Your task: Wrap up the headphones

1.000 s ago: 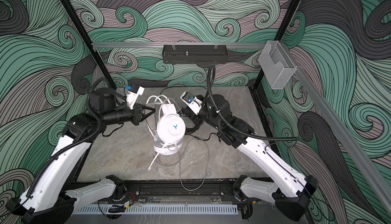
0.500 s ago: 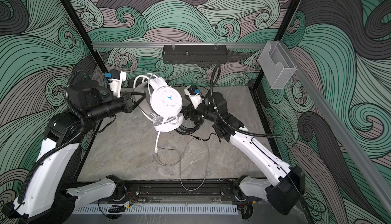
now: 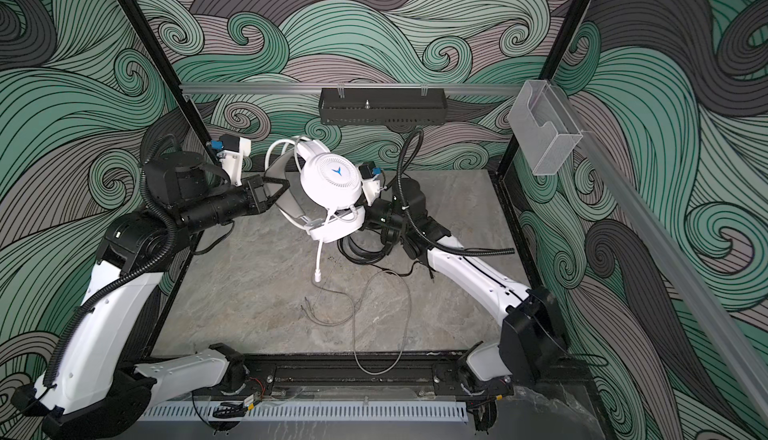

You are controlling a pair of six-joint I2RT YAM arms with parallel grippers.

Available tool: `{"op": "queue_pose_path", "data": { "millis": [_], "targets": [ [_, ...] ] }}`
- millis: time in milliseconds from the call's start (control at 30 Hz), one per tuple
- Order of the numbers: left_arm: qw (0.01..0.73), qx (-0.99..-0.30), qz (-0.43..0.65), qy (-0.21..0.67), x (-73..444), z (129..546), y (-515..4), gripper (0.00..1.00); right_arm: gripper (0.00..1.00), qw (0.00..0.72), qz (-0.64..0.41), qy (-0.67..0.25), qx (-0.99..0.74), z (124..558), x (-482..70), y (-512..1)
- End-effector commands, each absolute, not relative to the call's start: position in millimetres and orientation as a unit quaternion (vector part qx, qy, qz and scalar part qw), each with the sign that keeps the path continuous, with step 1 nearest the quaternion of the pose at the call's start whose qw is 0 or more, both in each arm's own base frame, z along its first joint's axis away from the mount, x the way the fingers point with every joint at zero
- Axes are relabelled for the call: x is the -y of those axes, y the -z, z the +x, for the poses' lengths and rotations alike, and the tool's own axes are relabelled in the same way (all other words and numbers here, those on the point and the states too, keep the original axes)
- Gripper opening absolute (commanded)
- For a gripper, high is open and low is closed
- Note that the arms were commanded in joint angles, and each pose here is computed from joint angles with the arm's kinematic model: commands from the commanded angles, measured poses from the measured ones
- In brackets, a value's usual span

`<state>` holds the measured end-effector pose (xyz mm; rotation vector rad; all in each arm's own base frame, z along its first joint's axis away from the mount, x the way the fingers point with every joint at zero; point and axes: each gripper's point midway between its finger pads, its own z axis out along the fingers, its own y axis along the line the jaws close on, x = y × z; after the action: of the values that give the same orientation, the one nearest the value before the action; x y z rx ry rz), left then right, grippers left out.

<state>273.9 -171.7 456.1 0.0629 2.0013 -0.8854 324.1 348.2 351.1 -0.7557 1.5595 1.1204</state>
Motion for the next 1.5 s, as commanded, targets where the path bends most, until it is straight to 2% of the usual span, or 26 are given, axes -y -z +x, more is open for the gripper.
{"op": "queue_pose_path", "data": {
  "millis": [0, 367, 1133, 1467],
  "targets": [
    [0.485, -0.784, 0.016, 0.388, 172, 268, -489, 0.0, 0.77, 0.524, -0.305, -0.508, -0.612, 329, -359, -380],
    [0.49, -0.778, 0.004, 0.394, 171, 269, -497, 0.0, 0.71, 0.488, -0.286, -0.542, -0.621, 357, -385, -352],
    [0.504, -0.754, -0.007, 0.422, 173, 271, -519, 0.0, 0.58, 0.403, -0.297, -0.55, -0.668, 333, -417, -267],
    [0.497, -0.745, -0.009, 0.445, 179, 271, -524, 0.0, 0.57, 0.391, -0.288, -0.556, -0.674, 336, -427, -256]
  ]
}}
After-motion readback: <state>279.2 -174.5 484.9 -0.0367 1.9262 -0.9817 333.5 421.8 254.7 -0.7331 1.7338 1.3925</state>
